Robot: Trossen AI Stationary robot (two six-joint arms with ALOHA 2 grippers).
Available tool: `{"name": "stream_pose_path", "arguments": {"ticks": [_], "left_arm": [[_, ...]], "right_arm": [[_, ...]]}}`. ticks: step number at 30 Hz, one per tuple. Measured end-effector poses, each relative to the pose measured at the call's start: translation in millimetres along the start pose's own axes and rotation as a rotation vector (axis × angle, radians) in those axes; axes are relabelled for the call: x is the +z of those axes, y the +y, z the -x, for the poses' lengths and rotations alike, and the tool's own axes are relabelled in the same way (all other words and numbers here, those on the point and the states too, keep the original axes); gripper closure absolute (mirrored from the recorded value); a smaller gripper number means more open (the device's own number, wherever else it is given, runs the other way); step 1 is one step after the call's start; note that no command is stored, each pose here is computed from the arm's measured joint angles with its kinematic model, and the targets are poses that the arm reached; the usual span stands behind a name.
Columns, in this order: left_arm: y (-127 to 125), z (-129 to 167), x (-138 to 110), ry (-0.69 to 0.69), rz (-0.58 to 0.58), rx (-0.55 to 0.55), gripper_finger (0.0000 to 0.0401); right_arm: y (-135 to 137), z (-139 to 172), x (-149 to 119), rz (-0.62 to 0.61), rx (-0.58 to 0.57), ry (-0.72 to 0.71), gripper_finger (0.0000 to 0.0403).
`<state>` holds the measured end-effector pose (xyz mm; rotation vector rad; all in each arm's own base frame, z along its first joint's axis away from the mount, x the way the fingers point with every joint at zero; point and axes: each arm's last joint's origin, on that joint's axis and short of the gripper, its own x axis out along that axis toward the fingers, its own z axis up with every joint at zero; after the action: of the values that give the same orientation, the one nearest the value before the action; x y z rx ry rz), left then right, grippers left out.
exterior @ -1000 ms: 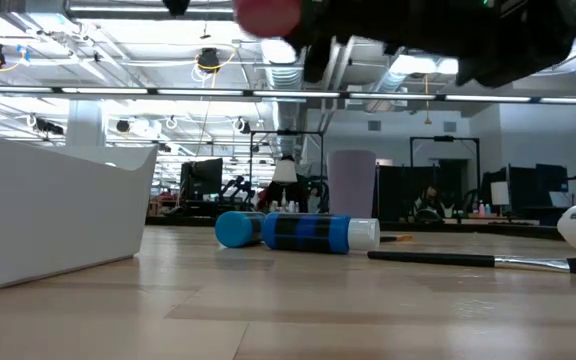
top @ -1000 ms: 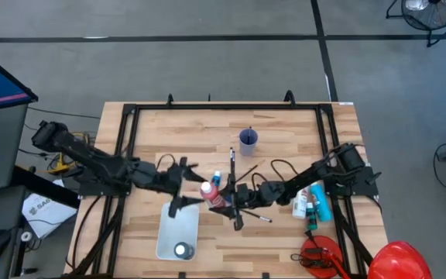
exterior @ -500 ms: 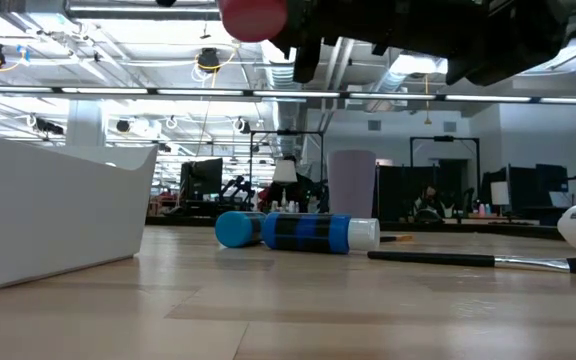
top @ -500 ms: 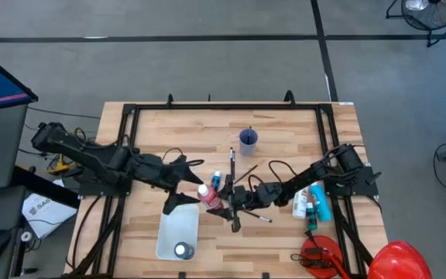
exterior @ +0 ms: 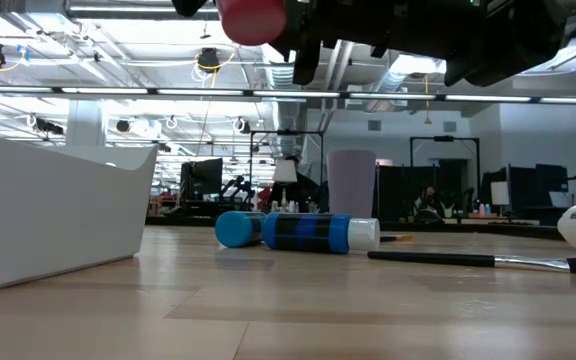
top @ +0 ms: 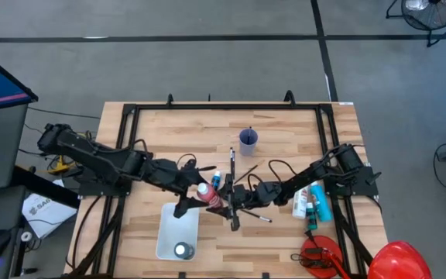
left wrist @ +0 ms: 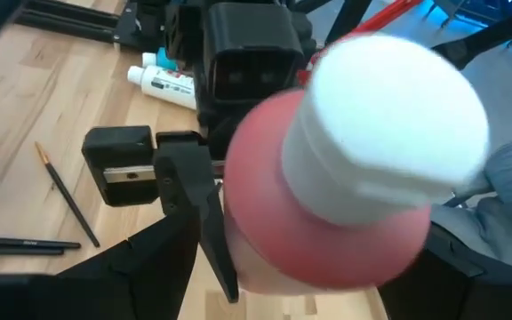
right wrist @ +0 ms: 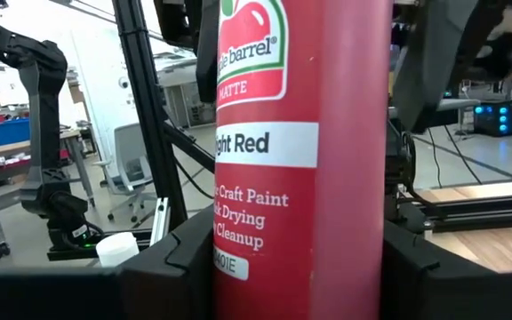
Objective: Pick & Place Paint Supplies
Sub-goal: Put the red paint bottle into the white bin
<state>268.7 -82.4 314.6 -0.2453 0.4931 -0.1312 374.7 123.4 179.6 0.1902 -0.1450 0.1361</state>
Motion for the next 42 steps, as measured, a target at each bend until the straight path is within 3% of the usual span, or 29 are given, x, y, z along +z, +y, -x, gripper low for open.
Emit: {"name": "stream_pose_path", "arguments": {"ticks": [13,24,34,42], "left_arm": [[3.7,2.1,7.7,-0.06,-0.018,-0.004,0.0116],[1.1,-1.4,5.6,-0.052,-0.033,-0.008,0.0219],[-6.8,-1.5,-2.0,-0.013,-0.028,0.001,0.0216],[-13.2,1.1,-16.2,0.063,-0.003,0.105,0.0218]], "right_arm": [[-0.4,0.0,0.1,-0.002,-0.004,0.001,0.0216],[-1.9,0.2,-0.4,-0.002,-0.014,0.003,0.0209],[-2.7,-0.6,0.7,0.003,-0.003,0.004,0.0167],[-3.0,-0.6,0.1,-0.006,-0.012,0.009,0.0156]]}}
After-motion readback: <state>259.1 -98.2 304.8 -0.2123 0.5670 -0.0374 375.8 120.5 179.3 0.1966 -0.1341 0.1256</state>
